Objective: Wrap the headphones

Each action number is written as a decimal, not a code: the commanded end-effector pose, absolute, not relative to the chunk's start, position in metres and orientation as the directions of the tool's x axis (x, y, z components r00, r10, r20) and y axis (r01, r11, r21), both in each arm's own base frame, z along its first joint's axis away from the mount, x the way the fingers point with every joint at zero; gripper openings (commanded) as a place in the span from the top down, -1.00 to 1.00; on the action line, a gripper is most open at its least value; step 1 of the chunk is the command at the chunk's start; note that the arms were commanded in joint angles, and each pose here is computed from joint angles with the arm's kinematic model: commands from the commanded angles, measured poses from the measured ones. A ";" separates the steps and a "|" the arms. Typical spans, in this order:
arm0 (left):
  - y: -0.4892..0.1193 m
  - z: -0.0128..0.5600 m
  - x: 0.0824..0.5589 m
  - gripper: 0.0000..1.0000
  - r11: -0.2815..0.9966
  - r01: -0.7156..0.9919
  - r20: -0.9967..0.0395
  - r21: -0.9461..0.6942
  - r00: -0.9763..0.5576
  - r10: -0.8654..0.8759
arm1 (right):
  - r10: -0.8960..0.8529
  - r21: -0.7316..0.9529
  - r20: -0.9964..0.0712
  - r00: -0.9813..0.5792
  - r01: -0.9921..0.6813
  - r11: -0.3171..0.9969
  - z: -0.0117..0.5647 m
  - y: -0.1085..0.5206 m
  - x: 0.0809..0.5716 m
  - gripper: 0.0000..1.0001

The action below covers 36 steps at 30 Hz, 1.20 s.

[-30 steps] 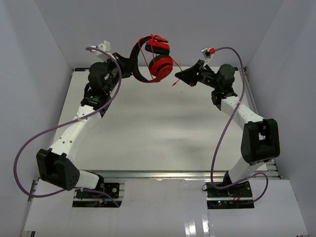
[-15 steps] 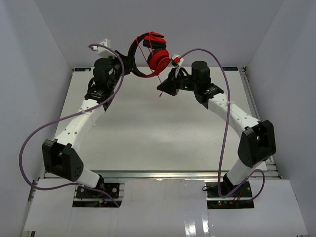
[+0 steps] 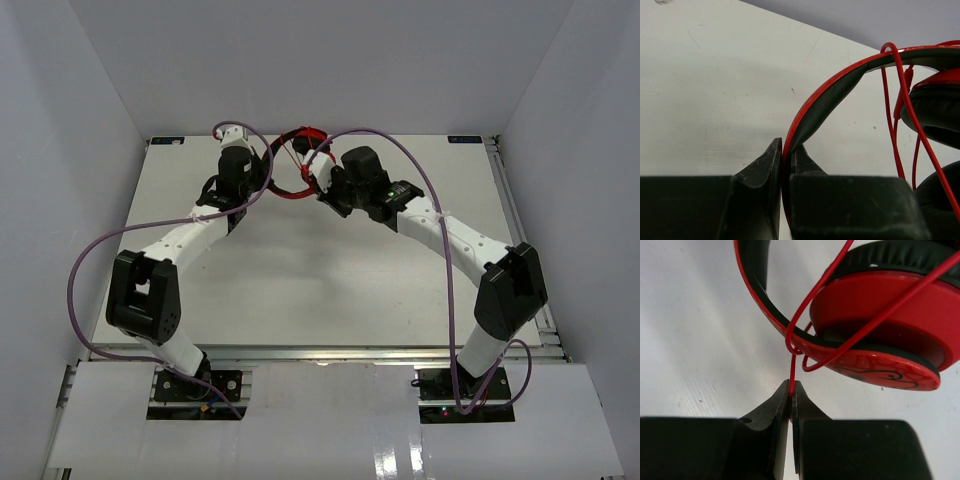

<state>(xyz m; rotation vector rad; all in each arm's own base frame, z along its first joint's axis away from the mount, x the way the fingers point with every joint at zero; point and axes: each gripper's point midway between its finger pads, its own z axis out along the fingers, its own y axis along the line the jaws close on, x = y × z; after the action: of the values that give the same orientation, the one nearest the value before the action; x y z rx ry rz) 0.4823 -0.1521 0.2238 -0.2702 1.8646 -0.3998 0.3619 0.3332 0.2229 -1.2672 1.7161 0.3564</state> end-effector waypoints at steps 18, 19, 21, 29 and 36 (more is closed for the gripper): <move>-0.173 0.129 0.488 1.00 0.980 0.096 -0.832 -0.173 -0.547 -0.094 | -0.927 -0.557 -0.350 0.136 -0.826 0.089 0.117 0.330 0.352 0.85; -0.174 0.123 0.487 1.00 0.981 0.097 -0.828 -0.167 -0.554 -0.086 | -0.929 -0.552 -0.345 0.132 -0.830 0.086 0.112 0.329 0.351 0.85; -0.176 0.113 0.485 1.00 0.982 0.103 -0.823 -0.156 -0.564 -0.072 | -0.936 -0.550 -0.327 0.130 -0.832 0.076 0.102 0.327 0.351 0.85; -0.192 0.075 0.480 1.00 0.983 0.132 -0.787 -0.127 -0.616 -0.019 | -0.966 -0.537 -0.227 0.125 -0.844 0.017 0.054 0.316 0.350 0.81; -0.193 0.057 0.475 1.00 0.984 0.131 -0.767 -0.119 -0.641 -0.007 | -0.973 -0.530 -0.190 0.131 -0.848 -0.011 0.036 0.317 0.349 0.76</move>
<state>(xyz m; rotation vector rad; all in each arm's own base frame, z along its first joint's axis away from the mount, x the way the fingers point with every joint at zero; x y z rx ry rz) 0.4705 -0.1836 0.0433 0.0786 2.3112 -0.1765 0.3431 0.3112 0.0343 -1.8975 1.7861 -0.2697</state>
